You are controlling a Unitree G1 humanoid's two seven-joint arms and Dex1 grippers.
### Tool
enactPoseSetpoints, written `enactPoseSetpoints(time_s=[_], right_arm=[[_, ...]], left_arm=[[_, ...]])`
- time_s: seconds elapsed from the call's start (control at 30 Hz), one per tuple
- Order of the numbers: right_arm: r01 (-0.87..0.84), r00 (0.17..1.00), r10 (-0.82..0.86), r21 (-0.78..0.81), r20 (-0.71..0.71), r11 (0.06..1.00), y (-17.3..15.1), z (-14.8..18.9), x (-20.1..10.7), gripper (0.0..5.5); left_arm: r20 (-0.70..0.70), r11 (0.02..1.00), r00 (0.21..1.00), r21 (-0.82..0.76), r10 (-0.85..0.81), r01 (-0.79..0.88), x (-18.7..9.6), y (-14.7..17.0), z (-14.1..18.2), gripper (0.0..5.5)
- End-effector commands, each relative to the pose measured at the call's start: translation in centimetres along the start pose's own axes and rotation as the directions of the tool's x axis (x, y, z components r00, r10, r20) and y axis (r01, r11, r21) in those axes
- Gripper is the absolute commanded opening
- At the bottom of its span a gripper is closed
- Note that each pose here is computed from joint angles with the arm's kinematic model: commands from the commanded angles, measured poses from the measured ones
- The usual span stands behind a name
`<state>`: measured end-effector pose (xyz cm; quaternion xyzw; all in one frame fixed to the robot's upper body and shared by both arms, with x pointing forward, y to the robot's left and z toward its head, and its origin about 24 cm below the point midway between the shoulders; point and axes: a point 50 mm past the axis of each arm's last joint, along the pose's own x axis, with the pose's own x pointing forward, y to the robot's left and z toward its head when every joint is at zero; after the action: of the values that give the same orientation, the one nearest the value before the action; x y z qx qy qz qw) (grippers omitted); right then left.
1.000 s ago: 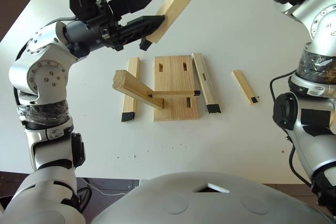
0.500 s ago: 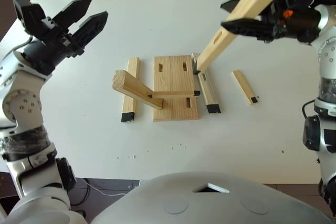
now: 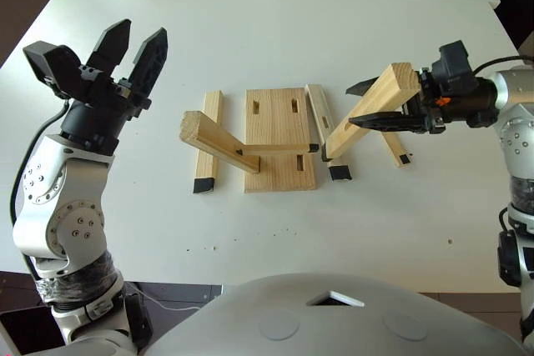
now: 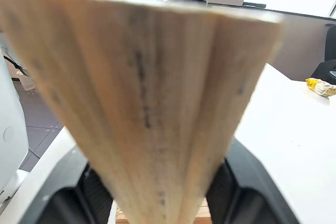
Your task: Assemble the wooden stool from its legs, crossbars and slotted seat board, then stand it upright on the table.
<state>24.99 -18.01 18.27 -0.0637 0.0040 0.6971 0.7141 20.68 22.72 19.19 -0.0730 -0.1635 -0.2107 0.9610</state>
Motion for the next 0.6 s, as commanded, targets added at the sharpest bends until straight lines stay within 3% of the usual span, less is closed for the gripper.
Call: enactPoseSetpoints(time_s=[0.03, 0.33, 0.6], right_arm=[[0.007, 1.000, -0.006, -0.007, 0.015, 1.000, 0.6, -0.3, 0.4, 2.02], [0.002, 0.998, 0.000, -0.033, 0.069, 0.999, 0.9, 0.6, 1.4, 2.02], [-0.009, 0.993, 0.013, -0.036, 0.116, 0.999, 1.1, 1.0, 2.3, 2.02]], left_arm=[[0.041, 0.999, 0.998, 0.020, -0.038, 0.037, 0.7, -1.5, 1.1, 3.21], [0.080, 0.999, 0.996, 0.002, -0.040, 0.040, 0.6, -2.3, 2.0, 3.21], [0.107, 0.989, 0.983, 0.042, -0.148, 0.144, 1.4, -4.3, 3.6, 3.21]])
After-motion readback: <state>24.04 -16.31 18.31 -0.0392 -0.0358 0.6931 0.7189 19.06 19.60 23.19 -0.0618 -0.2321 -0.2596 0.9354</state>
